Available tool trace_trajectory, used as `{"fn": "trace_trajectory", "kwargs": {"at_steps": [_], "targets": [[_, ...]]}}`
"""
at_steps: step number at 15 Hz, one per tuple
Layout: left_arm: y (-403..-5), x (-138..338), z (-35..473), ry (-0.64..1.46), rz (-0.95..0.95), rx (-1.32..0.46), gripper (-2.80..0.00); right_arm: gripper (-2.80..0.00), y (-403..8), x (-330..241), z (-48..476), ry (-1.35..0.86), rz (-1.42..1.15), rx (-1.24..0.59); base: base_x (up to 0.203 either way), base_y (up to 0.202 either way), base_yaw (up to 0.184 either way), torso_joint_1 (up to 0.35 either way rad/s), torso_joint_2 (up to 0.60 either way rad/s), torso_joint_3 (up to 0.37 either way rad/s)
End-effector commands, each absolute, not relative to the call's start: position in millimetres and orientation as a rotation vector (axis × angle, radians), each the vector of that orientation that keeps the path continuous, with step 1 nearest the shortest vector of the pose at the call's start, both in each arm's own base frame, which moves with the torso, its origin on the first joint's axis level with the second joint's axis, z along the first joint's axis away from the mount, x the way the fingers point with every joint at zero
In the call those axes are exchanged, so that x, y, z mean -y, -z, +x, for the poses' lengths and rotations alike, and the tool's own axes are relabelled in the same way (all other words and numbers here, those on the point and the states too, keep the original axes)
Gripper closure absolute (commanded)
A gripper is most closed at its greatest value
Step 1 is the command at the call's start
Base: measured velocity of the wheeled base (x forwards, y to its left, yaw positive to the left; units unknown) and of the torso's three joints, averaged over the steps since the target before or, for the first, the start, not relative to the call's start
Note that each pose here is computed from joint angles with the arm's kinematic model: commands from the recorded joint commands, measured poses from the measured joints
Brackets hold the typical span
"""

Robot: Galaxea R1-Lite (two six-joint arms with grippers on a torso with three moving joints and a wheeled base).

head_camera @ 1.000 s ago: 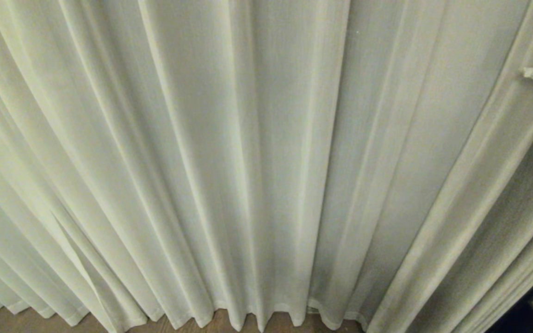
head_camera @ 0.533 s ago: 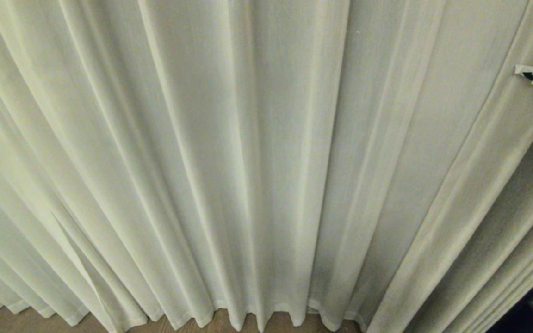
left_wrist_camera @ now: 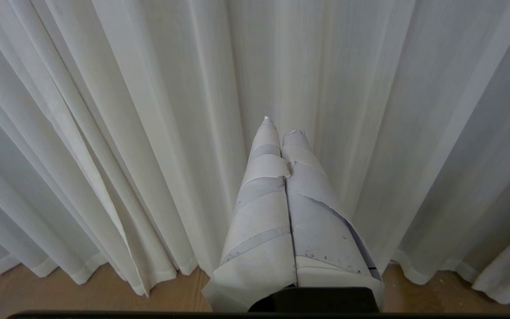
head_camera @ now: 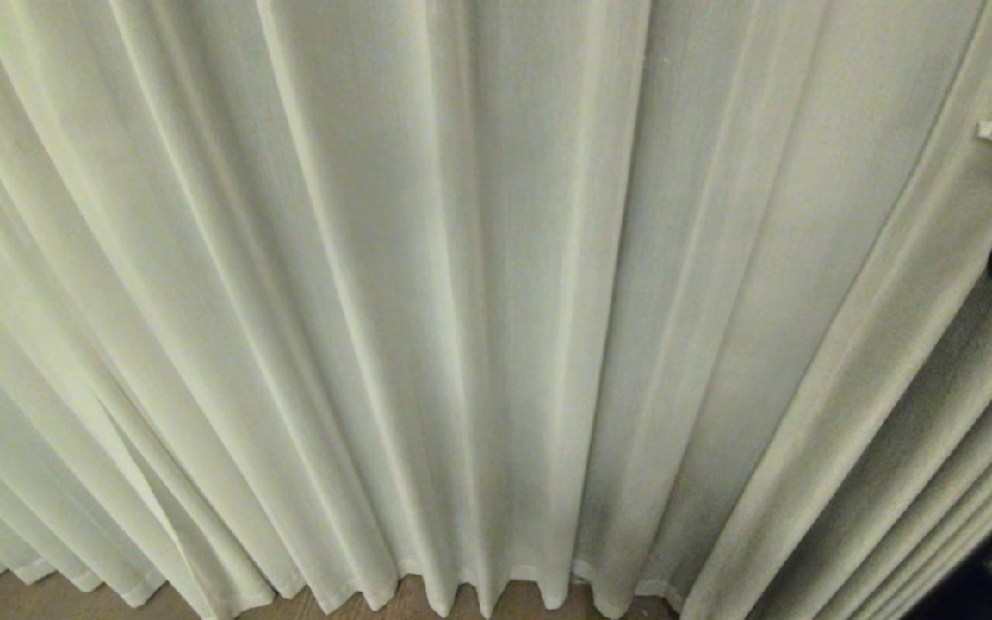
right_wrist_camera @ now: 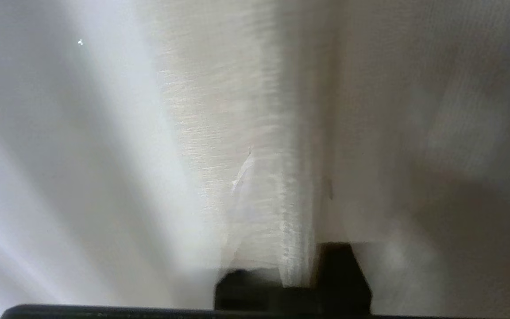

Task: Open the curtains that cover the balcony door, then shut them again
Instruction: Close the outer curtains on both sides

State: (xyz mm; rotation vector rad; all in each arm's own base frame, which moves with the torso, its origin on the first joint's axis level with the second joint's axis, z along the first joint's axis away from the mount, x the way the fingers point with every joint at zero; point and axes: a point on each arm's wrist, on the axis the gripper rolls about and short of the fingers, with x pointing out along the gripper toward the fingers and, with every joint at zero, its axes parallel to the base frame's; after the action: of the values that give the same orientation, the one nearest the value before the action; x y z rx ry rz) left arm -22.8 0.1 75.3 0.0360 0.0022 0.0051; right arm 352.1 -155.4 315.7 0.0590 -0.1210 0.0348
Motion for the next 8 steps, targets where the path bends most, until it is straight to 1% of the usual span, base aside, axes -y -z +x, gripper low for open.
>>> {"fn": "trace_trajectory", "kwargs": {"at_steps": [1, 5, 7, 8], "targets": [[-75.3, -0.1, -22.8, -0.006, 0.035, -0.002, 0.00, 0.00, -332.1, 125.8, 318.1, -0.072, 0.052, 0.140, 0.000, 0.000, 0.000, 0.000, 0.00, 0.000], [-75.3, -0.1, -22.8, -0.006, 0.036, -0.002, 0.00, 0.00, -319.6, 82.2, 284.4, -0.156, 0.067, 0.114, 0.000, 0.000, 0.000, 0.000, 0.00, 0.000], [-75.3, -0.1, -22.8, -0.006, 0.037, -0.002, 0.00, 0.00, -309.0, 68.7, 278.2, -0.189, 0.055, 0.155, 0.000, 0.000, 0.000, 0.000, 0.00, 0.000], [-75.3, -0.1, -22.8, -0.006, 0.036, -0.002, 0.00, 0.00, -306.2, 62.5, 278.3, -0.164, 0.055, 0.182, 0.000, 0.000, 0.000, 0.000, 0.00, 0.000]]}}
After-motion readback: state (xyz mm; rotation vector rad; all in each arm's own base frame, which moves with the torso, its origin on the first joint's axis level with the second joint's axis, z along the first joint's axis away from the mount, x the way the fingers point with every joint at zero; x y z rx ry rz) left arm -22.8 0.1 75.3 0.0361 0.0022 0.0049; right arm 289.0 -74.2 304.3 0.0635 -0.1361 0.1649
